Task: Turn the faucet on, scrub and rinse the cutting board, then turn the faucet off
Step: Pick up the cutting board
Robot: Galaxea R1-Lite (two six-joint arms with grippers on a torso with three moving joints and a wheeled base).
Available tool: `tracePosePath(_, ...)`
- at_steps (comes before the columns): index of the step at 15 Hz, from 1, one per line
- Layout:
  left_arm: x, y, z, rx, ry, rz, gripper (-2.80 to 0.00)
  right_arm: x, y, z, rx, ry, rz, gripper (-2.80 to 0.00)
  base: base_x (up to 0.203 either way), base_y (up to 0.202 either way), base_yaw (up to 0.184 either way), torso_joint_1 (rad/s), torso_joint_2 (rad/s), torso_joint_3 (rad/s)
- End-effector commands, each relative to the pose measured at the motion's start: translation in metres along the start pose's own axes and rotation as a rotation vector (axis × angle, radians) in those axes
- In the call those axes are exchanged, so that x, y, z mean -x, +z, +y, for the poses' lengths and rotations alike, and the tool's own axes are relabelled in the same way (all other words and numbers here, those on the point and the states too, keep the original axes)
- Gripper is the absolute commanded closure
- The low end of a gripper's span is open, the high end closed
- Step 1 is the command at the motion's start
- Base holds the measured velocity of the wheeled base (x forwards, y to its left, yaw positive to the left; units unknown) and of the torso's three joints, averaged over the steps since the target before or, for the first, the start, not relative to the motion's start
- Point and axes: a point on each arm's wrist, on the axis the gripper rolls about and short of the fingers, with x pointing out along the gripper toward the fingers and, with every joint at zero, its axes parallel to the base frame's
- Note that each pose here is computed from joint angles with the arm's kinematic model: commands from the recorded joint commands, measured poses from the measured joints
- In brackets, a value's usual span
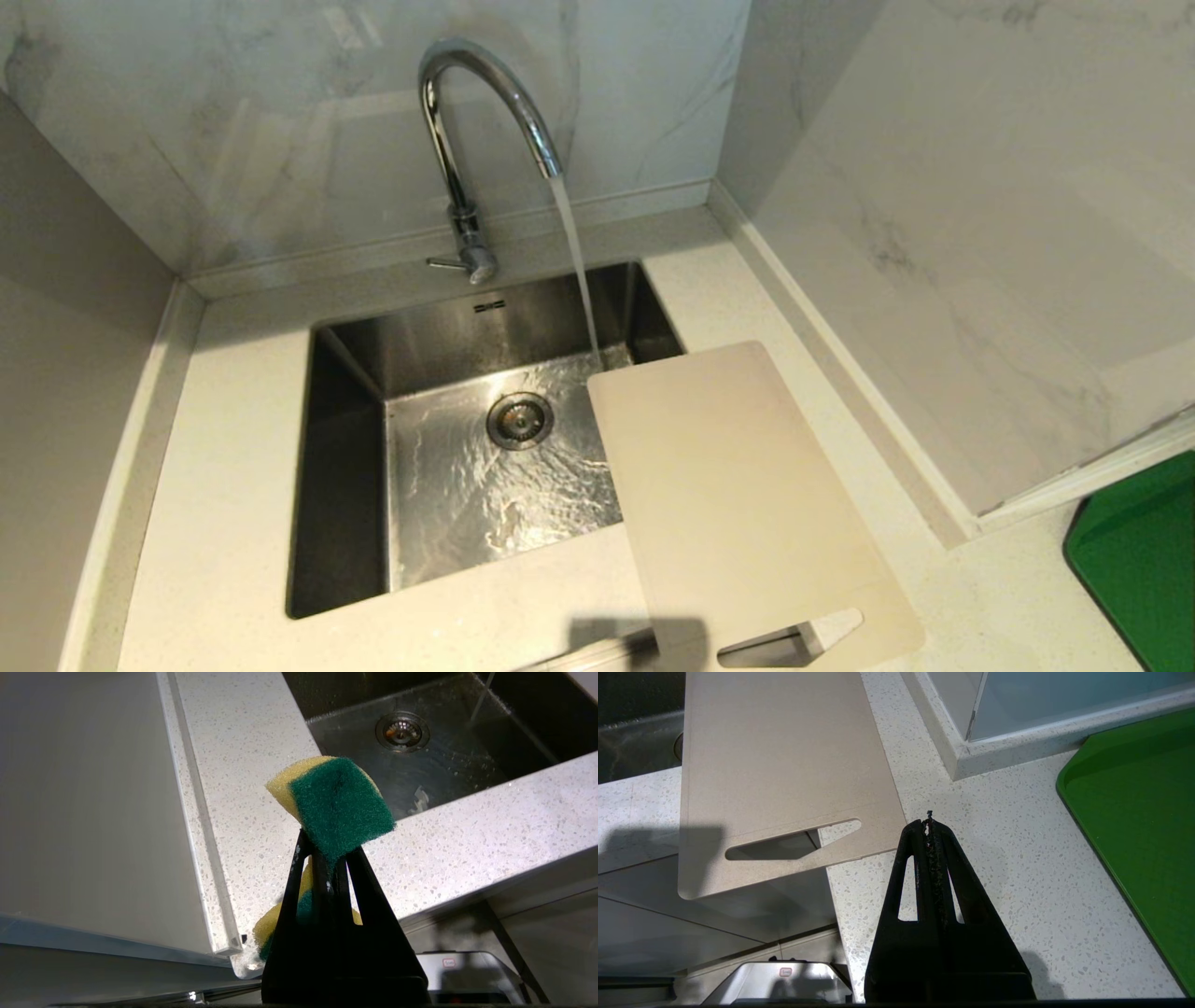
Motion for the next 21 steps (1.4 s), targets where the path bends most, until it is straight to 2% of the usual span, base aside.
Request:
tracePosePath(1, 0.0010, -0.0012, 0.0000, 0.008, 0.002, -0.014, 0.00, 0.0000, 0.0000, 0.0000, 0.000, 0.000, 0.000, 0.00, 0.000, 0.000, 0.000, 0.000, 0.00, 0.000)
tracePosePath(6, 0.0011, -0.0011, 0.0000, 0.066, 0.003, -0.017, 0.00, -0.0001, -0.0002, 0.0000, 0.000, 0.000, 0.001, 0.00, 0.000, 0.000, 0.000, 0.000, 0.00, 0.000)
tracePosePath(21, 0.0011, -0.0006, 0.0000, 0.057, 0.002, -0.017, 0.00, -0.0001, -0.0004, 0.0000, 0.000, 0.000, 0.001, 0.00, 0.000, 0.000, 0.000, 0.000, 0.00, 0.000)
